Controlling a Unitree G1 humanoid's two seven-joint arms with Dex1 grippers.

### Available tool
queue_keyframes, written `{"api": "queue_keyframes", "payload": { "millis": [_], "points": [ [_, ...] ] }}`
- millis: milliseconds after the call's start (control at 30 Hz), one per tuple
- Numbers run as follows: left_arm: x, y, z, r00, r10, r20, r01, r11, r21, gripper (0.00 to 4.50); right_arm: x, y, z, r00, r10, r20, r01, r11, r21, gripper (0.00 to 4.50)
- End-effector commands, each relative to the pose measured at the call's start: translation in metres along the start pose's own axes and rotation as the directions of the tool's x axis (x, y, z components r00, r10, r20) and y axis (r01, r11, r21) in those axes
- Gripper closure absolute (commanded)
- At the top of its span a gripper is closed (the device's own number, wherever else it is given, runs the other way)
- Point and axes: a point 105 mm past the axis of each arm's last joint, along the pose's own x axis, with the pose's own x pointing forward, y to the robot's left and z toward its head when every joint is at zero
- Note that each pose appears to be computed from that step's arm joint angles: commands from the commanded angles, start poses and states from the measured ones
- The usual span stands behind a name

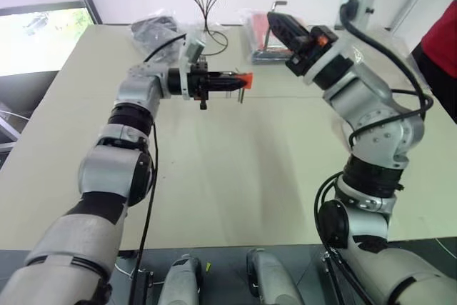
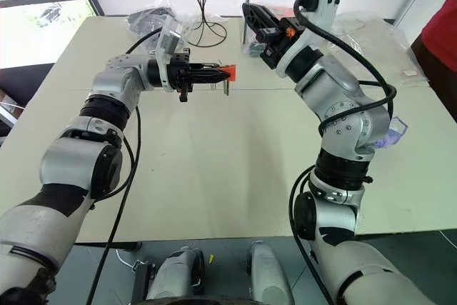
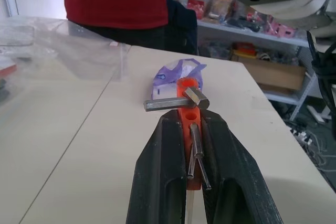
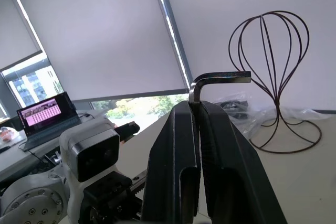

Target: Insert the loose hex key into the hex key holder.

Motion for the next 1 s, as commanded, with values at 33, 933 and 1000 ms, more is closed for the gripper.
{"api": "queue_keyframes", "payload": {
  "millis": [33,933,1000],
  "points": [
    [0.003,-0.001,0.028,0.999,-0.024,0.041,0.021,0.996,0.086,4.5,0.0,0.018,0.011,0.997,0.063,0.054,-0.062,0.998,-0.029,4.4],
    [0.005,-0.006,0.041,0.994,-0.06,0.086,0.049,0.991,0.125,4.5,-0.005,0.01,-0.007,0.999,0.033,0.013,-0.032,0.999,-0.021,4.4],
    [0.004,-0.006,0.042,0.994,-0.06,0.088,0.049,0.991,0.123,4.5,-0.006,0.008,-0.008,1.0,0.027,0.012,-0.027,0.999,-0.021,4.4]
  ]
}}
